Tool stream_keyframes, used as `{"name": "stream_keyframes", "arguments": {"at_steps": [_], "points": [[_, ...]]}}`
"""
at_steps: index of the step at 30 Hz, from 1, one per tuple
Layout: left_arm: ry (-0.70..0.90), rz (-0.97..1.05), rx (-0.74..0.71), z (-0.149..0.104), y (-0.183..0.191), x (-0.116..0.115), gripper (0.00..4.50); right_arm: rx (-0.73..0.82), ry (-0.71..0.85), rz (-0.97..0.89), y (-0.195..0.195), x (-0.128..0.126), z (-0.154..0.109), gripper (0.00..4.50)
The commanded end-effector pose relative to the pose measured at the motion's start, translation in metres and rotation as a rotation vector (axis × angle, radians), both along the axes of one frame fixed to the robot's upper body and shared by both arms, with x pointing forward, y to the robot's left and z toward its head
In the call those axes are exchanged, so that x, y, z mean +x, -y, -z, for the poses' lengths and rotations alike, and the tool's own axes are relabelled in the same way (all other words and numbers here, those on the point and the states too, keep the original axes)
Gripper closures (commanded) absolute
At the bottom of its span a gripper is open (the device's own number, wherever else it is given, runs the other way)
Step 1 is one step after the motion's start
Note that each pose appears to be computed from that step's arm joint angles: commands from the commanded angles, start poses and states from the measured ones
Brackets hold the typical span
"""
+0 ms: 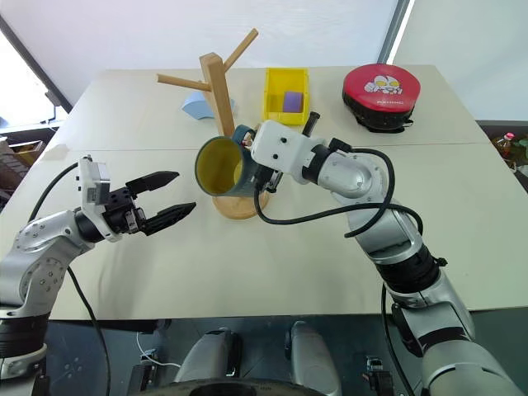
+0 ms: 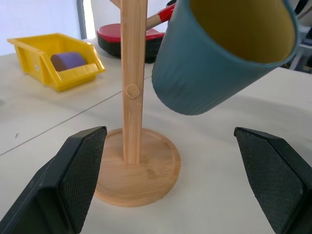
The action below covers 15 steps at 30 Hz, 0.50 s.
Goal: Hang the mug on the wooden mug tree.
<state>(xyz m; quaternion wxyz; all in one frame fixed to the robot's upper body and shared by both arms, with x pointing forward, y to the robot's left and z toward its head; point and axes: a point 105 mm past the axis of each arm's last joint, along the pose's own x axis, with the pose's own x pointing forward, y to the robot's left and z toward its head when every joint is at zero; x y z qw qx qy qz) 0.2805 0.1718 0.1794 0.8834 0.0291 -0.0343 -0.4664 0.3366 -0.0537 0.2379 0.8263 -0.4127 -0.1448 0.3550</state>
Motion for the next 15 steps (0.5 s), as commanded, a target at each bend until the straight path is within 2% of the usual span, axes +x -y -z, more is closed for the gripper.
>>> {"name": "stream_keyframes", "arguments": {"at_steps": [1, 4, 9, 15], "points": [[0.058, 0.003, -0.004, -0.015, 0.001, -0.003, 0.00, 0.012, 0.042, -0.007, -0.006, -0.002, -0.012, 4.42], [0.059, 0.001, -0.006, -0.015, 0.001, -0.003, 0.00, 0.019, 0.041, -0.010, -0.008, -0.002, -0.011, 3.56], [0.062, -0.005, -0.007, -0.016, 0.001, -0.002, 0.00, 0.011, 0.098, 0.003, -0.002, -0.004, -0.018, 1.00], [0.038, -0.070, -0.035, -0.013, -0.013, 0.002, 0.00, 0.077, 0.047, -0.018, 0.035, -0.020, -0.020, 1.00]]}}
